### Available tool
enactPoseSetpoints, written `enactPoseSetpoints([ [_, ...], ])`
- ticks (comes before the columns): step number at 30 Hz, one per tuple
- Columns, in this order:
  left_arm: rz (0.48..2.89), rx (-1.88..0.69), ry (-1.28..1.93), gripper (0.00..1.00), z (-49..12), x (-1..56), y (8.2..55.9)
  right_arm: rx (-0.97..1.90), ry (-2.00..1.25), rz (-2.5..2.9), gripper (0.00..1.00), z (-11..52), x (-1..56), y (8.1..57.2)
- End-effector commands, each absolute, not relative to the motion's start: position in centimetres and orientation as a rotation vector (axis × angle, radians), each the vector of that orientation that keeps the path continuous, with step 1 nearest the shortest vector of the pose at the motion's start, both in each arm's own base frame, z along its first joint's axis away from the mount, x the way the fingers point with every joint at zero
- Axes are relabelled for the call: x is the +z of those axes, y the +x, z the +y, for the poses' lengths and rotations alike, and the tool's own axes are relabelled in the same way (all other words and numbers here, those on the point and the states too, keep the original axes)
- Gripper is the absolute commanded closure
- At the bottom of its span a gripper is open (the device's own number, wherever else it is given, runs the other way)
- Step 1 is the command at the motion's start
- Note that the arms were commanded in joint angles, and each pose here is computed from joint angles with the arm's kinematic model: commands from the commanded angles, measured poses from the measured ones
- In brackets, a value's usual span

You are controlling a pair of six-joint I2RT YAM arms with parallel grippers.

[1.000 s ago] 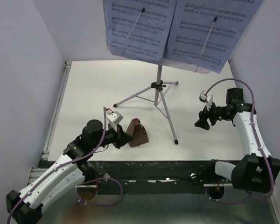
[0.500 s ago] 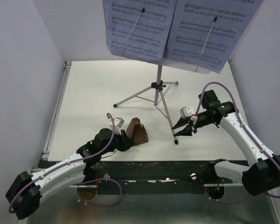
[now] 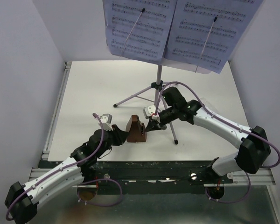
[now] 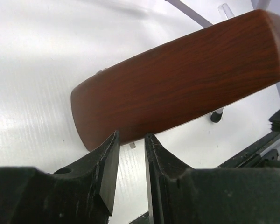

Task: Set up the instrument practice props

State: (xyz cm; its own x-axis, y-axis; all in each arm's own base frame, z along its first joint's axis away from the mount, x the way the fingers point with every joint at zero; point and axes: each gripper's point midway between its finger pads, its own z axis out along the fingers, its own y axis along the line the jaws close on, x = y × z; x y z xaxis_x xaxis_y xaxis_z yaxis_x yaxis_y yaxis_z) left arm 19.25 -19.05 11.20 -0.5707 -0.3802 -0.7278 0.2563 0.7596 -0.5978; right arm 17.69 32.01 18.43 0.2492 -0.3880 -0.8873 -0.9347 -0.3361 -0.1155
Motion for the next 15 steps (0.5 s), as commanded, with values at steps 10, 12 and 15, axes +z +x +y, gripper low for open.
enactPoseSetpoints([
  [10, 1.915, -0.841, -0.036, 0.55, -17.2, 15.8, 18.1, 0.96, -1.757, 1.27, 0.86, 35.8, 19.1, 20.2],
  [12, 1.926, -0.84, -0.039, 0.54, -17.0, 15.5, 17.9, 0.952, -1.758, 1.287, 0.83, 36.1, 18.8, 20.5],
  [15, 1.928, -0.861, -0.044, 0.54, -17.0, 15.5, 17.5, 0.929, -1.76, 1.299, 0.78, 36.1, 18.5, 21.0],
])
